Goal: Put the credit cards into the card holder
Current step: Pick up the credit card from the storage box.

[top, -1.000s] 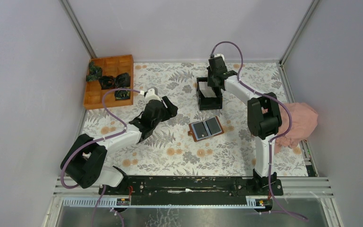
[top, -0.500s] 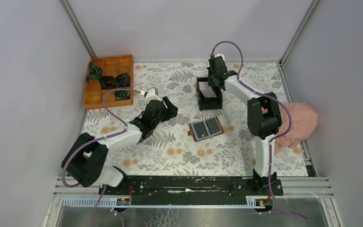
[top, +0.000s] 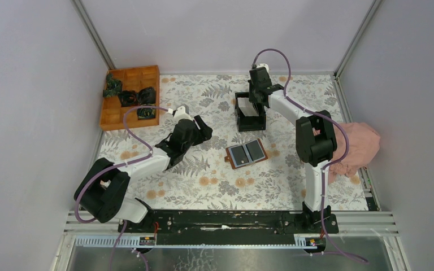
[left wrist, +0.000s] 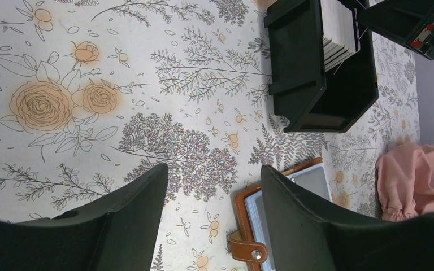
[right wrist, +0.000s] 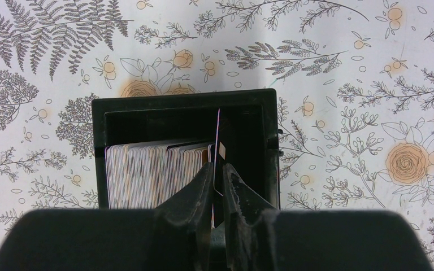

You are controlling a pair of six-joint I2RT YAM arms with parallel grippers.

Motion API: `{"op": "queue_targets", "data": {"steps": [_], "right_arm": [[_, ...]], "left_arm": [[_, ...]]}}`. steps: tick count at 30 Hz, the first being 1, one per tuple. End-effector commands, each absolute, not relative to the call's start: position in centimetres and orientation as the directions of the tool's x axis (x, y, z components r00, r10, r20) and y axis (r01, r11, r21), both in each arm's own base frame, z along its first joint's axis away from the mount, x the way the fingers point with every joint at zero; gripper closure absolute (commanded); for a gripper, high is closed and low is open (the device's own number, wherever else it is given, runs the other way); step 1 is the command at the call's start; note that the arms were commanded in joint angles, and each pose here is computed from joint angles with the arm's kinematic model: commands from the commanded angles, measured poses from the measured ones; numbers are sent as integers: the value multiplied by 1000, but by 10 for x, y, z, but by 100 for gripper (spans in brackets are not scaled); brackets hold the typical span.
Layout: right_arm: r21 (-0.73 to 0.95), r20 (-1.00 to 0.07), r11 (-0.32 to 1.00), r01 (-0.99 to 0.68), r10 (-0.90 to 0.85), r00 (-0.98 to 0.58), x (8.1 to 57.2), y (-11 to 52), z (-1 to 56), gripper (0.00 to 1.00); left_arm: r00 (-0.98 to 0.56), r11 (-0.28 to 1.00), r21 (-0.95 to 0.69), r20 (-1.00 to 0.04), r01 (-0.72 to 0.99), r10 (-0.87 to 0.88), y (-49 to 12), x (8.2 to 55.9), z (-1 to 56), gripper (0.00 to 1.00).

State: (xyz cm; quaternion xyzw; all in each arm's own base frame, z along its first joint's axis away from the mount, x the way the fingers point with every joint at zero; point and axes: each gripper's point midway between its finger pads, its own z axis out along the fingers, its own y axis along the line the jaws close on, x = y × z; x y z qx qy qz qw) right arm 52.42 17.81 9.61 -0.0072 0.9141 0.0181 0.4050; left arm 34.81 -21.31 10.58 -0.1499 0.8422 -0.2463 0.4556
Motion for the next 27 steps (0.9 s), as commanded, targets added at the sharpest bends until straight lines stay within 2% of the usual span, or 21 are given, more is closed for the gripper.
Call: {"op": "queue_targets", "data": {"steps": [1,19,27], "right_arm": [[34,-799,999,-20,15,-601,538,178,128,83],[38,-803,999,-19,19,-596,538,177,130,80],[30,-794,999,-18,13,-608,538,175,125,82]], "left_arm": [[-506,816,-578,-703,-5,-500,-216,357,118,32],[-510,817,-577,-701,-5,-499,-216,357,115,32],[-512,816,-578,-699,-6,-499,-217,357,114,32]]}}
